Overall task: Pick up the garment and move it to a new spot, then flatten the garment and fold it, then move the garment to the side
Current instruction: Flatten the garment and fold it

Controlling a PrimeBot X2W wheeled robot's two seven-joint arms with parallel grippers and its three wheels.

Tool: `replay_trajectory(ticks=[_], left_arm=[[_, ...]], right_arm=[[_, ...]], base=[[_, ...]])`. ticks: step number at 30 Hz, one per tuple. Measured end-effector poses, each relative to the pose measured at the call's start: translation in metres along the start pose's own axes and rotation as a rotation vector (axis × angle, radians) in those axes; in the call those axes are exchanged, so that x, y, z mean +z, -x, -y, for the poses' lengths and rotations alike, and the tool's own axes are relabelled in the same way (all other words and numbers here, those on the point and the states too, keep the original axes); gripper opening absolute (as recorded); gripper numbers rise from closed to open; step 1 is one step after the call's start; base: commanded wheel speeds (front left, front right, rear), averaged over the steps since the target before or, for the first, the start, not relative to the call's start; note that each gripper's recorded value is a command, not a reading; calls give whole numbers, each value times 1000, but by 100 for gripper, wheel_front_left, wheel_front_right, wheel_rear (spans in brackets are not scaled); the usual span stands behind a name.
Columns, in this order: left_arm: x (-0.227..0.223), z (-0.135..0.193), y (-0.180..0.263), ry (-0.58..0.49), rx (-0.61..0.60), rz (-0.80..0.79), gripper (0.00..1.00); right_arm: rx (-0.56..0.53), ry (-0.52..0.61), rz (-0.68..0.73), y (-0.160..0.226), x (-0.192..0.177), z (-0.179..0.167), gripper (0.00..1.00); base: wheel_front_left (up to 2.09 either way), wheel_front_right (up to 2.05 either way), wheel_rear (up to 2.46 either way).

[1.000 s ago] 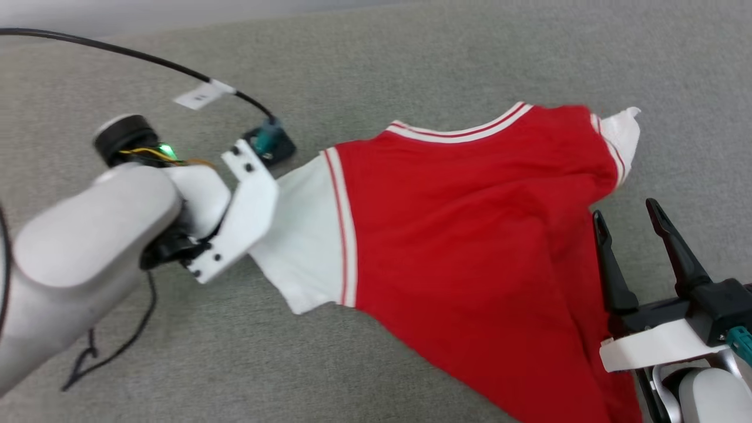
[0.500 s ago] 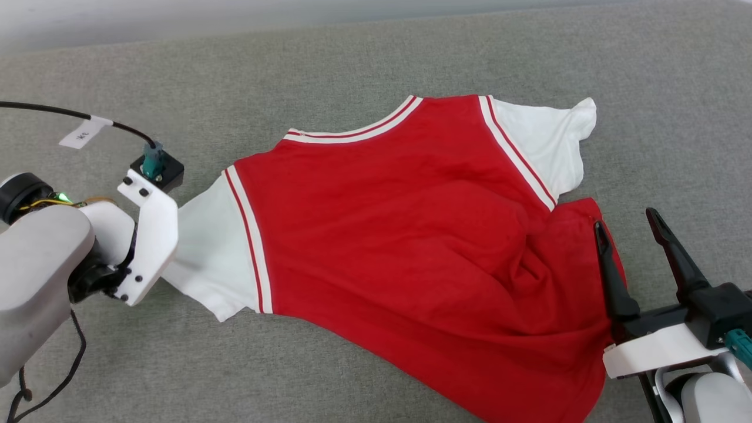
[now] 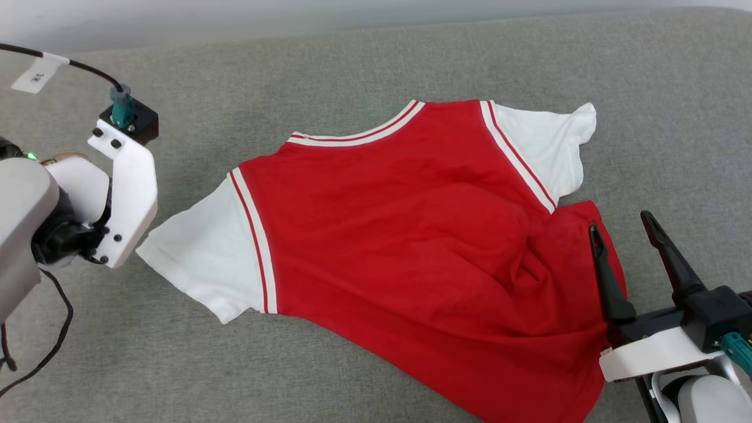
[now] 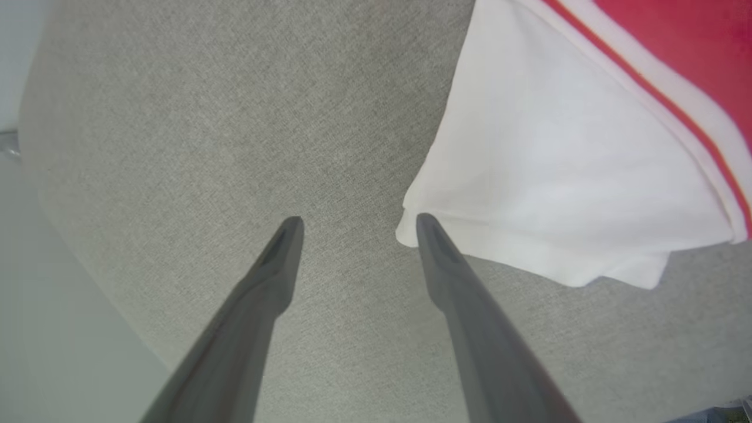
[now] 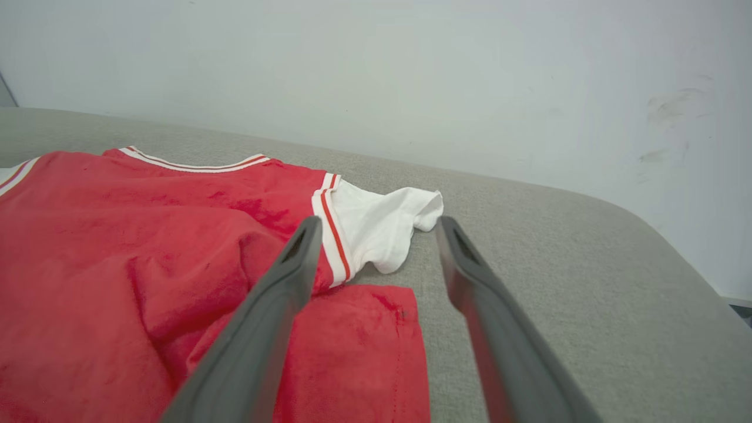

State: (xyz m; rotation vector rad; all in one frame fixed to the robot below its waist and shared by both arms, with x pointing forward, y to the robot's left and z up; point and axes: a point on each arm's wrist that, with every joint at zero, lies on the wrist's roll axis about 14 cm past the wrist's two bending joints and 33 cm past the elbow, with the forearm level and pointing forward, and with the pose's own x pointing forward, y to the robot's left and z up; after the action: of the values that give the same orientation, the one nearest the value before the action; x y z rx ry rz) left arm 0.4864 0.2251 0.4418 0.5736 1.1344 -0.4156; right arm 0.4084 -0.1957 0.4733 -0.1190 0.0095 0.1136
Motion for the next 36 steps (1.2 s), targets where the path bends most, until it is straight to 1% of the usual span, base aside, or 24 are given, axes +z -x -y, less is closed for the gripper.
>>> replay_trajectory(ticks=[3, 8, 13, 14, 15, 20, 24, 26, 29, 31, 34, 36], left_arm=[[-5, 10, -13, 11, -35, -27, 100], [-24, 28, -40, -9, -94, -120, 100], [-29, 36, -55, -27, -124, -151, 100], [-29, 36, -56, -26, -126, -152, 41], [-29, 36, -56, -27, -128, -150, 0], [-29, 44, -50, -30, -149, -116, 0], [-28, 42, -36, -12, -140, -60, 0], [-28, 40, -27, -3, -132, -28, 0], [-24, 38, -11, -9, -123, 29, 0], [-24, 37, 0, -19, -112, 58, 0], [-24, 37, 14, -37, -102, 101, 0], [-23, 38, 21, -40, -103, 129, 0]], right_arm=[[-8, 2, -10, -1, -4, 3, 100], [-18, 5, -29, -4, -11, 7, 100], [-30, 10, -51, -5, -19, 11, 100], [-30, 11, -51, -5, -19, 12, 100], [-31, 11, -49, -6, -19, 12, 100], [-43, 18, -34, -6, -13, 16, 100], [-60, 58, 13, -7, 5, 31, 100], [-70, 89, 51, -10, 19, 42, 100], [-87, 142, 132, -21, 53, 60, 100], [-80, 180, 158, -30, 72, 67, 100], [-35, 235, 135, -47, 91, 68, 100], [1, 262, 91, -59, 101, 66, 100]], base=[[0, 0, 0], [0, 0, 0], [0, 0, 0], [0, 0, 0], [0, 0, 0], [0, 0, 0], [0, 0, 0], [0, 0, 0], [0, 0, 0], [0, 0, 0], [0, 0, 0], [0, 0, 0]])
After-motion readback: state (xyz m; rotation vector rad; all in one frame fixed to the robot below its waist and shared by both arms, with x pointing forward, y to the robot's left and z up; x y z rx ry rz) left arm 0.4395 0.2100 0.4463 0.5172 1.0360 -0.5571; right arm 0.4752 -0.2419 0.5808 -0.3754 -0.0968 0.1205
